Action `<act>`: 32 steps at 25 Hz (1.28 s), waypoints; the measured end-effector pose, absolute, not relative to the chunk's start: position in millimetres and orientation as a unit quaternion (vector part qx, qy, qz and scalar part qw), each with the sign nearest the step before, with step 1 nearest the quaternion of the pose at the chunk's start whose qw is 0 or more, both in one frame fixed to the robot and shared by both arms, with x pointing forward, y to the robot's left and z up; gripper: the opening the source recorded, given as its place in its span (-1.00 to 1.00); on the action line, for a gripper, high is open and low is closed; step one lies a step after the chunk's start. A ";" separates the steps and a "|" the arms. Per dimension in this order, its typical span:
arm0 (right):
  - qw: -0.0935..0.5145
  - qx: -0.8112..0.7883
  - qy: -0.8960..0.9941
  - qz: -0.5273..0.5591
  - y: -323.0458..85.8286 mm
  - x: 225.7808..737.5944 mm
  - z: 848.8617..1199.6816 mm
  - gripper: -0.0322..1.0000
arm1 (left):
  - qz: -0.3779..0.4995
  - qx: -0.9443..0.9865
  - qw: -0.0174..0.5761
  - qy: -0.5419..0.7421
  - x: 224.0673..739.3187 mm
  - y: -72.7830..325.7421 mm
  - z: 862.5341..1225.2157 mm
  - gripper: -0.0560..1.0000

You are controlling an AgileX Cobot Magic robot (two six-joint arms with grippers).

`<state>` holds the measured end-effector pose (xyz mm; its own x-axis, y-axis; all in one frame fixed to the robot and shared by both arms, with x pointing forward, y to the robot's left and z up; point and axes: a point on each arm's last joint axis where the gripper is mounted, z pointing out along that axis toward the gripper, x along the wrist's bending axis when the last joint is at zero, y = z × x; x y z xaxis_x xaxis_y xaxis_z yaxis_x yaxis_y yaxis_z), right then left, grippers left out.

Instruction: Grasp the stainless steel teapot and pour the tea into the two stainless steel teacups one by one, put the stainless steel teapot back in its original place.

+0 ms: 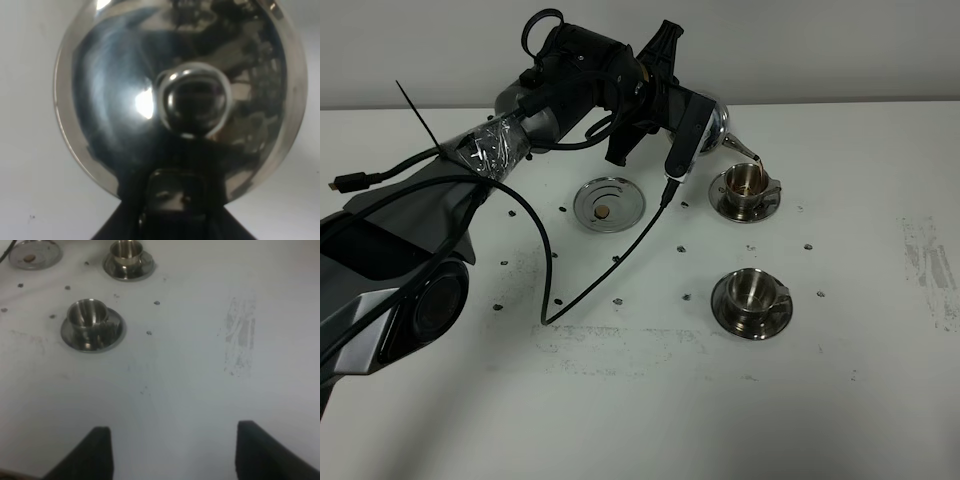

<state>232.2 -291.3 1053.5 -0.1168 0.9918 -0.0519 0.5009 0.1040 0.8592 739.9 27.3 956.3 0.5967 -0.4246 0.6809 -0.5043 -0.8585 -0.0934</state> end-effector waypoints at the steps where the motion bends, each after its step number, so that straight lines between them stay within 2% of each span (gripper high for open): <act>1: 0.346 0.567 0.658 0.355 -291.3 232.2 1053.5 0.11 | 0.366 0.892 0.054 -0.261 740.0 27.3 956.3 -0.50; 10: 0.346 0.568 0.657 0.355 -291.3 232.2 1053.5 0.11 | 0.367 0.889 0.032 -0.272 742.7 28.4 946.0 -0.50; 32: 0.345 0.569 0.657 0.355 -291.3 232.2 1053.5 0.11 | 0.373 0.886 0.031 -0.272 743.6 28.2 947.0 -0.50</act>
